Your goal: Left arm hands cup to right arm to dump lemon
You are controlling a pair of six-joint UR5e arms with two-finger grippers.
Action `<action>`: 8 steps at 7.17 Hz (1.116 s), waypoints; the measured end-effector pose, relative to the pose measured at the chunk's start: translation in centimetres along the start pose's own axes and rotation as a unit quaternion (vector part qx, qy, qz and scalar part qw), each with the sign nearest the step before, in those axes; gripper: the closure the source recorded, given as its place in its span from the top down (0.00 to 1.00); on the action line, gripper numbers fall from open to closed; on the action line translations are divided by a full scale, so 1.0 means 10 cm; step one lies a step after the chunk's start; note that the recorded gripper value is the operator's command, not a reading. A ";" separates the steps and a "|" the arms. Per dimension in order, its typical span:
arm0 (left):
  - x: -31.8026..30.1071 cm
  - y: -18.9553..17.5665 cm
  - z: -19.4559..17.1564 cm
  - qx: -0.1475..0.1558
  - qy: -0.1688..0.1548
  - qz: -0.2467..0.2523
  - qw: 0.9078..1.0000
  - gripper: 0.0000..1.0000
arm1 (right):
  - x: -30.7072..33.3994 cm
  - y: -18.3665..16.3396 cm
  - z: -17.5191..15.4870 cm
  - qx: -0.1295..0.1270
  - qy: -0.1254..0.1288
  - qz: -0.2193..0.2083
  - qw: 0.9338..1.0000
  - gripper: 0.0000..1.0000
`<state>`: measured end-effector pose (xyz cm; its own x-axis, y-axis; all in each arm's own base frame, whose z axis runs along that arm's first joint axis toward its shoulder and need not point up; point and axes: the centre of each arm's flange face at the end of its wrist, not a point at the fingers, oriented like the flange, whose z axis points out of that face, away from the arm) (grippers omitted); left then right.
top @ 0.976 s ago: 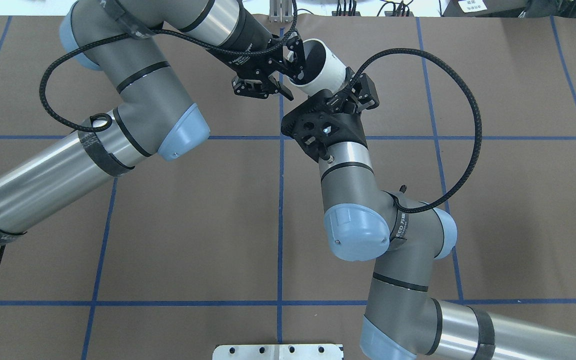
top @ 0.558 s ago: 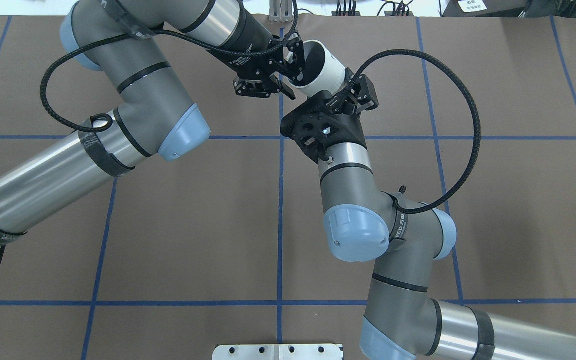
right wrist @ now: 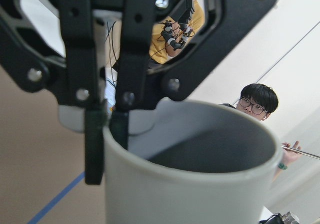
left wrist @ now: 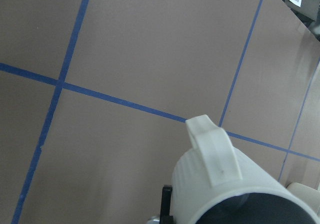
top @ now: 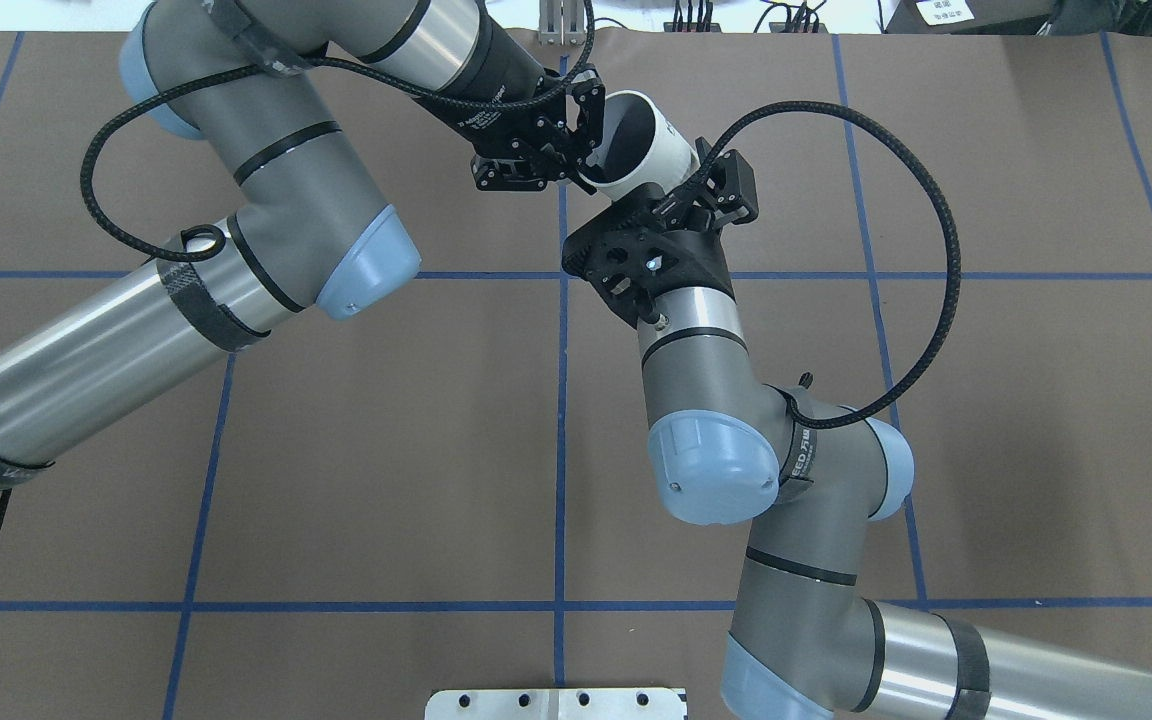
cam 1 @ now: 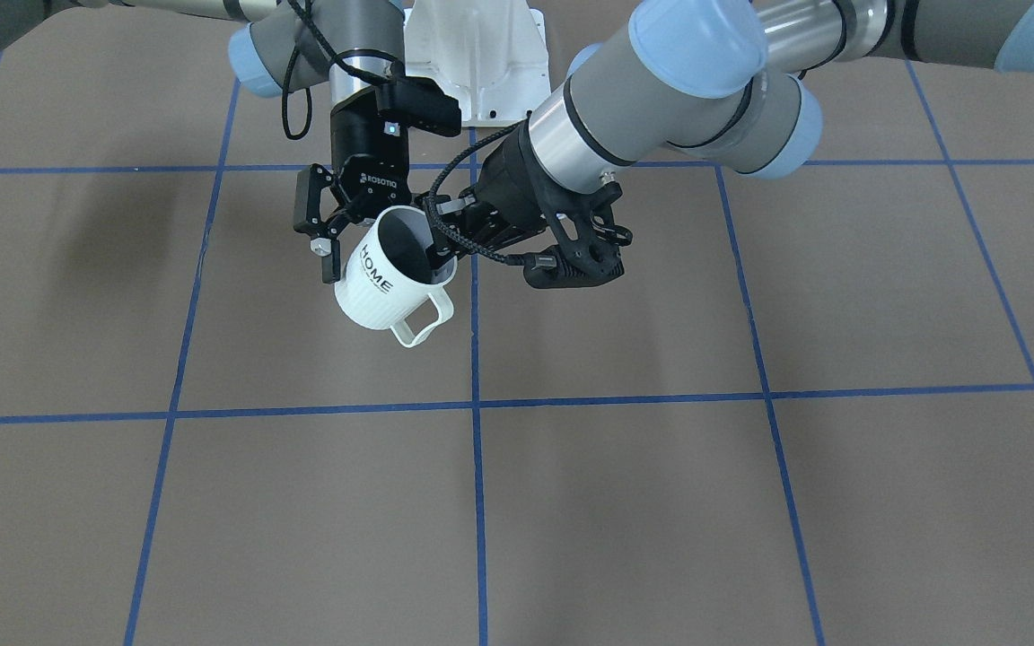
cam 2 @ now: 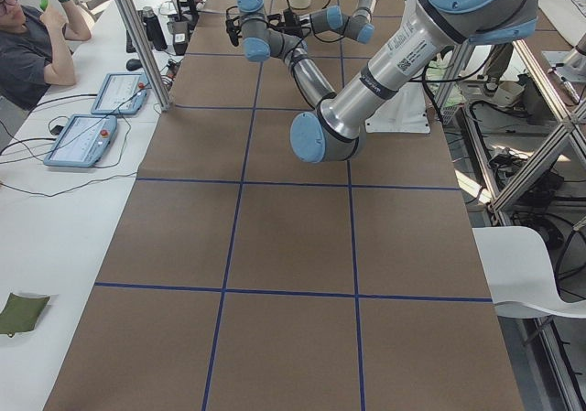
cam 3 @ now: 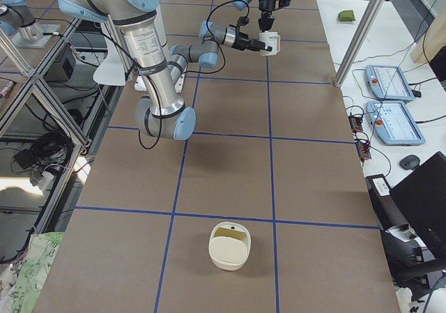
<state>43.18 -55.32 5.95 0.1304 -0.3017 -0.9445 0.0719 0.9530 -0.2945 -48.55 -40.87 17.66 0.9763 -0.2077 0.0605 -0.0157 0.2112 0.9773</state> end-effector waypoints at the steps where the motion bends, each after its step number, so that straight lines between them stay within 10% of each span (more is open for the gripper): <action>1: -0.01 -0.02 -0.01 0.001 -0.001 -0.001 1.000 0.00 | 0.00 0.00 0.00 0.000 0.000 0.000 1.000 1.00; 8: -0.55 -1.41 -1.27 0.041 -0.017 -0.078 0.996 0.00 | 0.06 0.01 0.02 -0.004 -0.009 0.010 1.000 1.00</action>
<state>28.85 -66.73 13.42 0.1442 -0.4481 -0.8823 0.1733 0.8893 -0.4233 -48.04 -41.17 17.84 0.9718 -0.2204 0.0845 -0.0341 0.2229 0.9742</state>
